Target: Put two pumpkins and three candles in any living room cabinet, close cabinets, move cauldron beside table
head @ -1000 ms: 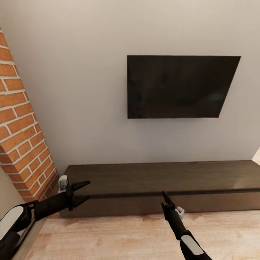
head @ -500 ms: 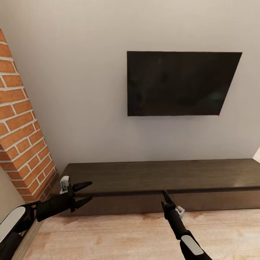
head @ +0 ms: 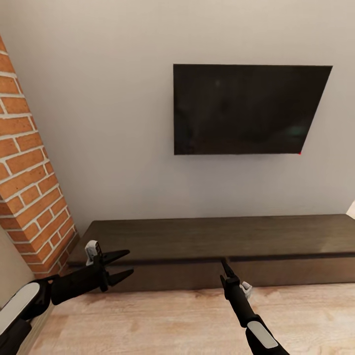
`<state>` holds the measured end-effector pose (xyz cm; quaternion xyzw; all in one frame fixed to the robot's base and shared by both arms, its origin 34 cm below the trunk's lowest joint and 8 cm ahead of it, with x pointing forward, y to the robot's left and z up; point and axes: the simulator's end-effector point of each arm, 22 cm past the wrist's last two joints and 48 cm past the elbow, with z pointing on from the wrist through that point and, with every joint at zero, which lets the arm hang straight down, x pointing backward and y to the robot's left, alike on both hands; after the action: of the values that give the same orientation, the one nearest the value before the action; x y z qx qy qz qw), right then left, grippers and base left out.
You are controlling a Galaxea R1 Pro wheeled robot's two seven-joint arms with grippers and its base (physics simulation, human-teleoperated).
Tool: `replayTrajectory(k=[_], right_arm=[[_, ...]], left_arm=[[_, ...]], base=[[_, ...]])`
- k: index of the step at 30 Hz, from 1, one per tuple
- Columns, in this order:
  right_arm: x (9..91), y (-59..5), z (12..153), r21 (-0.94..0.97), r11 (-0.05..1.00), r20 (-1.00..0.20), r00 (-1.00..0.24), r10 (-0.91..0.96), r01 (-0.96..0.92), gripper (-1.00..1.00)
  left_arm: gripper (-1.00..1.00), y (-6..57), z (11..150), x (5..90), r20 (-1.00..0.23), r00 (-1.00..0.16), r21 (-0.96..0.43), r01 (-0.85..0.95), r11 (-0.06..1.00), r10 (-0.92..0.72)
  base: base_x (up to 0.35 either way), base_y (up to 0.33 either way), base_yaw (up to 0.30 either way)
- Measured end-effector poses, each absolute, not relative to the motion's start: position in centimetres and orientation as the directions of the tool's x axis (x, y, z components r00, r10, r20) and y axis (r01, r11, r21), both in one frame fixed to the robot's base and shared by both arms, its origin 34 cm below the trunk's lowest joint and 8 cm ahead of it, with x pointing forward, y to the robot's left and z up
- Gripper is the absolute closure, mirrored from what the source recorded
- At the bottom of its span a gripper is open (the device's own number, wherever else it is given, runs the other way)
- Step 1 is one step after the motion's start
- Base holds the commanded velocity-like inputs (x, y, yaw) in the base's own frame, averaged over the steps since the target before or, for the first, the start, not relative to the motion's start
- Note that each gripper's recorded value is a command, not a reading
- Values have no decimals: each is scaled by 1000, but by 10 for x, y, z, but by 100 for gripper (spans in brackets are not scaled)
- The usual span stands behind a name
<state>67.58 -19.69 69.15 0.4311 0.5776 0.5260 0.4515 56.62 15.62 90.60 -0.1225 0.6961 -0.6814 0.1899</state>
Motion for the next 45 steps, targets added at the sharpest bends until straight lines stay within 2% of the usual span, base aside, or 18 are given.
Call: replayTrajectory(k=[45], right_arm=[[665,-196,610,998,68,-67,-220,973,-3,-100]], left_arm=[[-100,152,818,551,-96,-904,-995,88,38,-416]], base=[[0,0,0]])
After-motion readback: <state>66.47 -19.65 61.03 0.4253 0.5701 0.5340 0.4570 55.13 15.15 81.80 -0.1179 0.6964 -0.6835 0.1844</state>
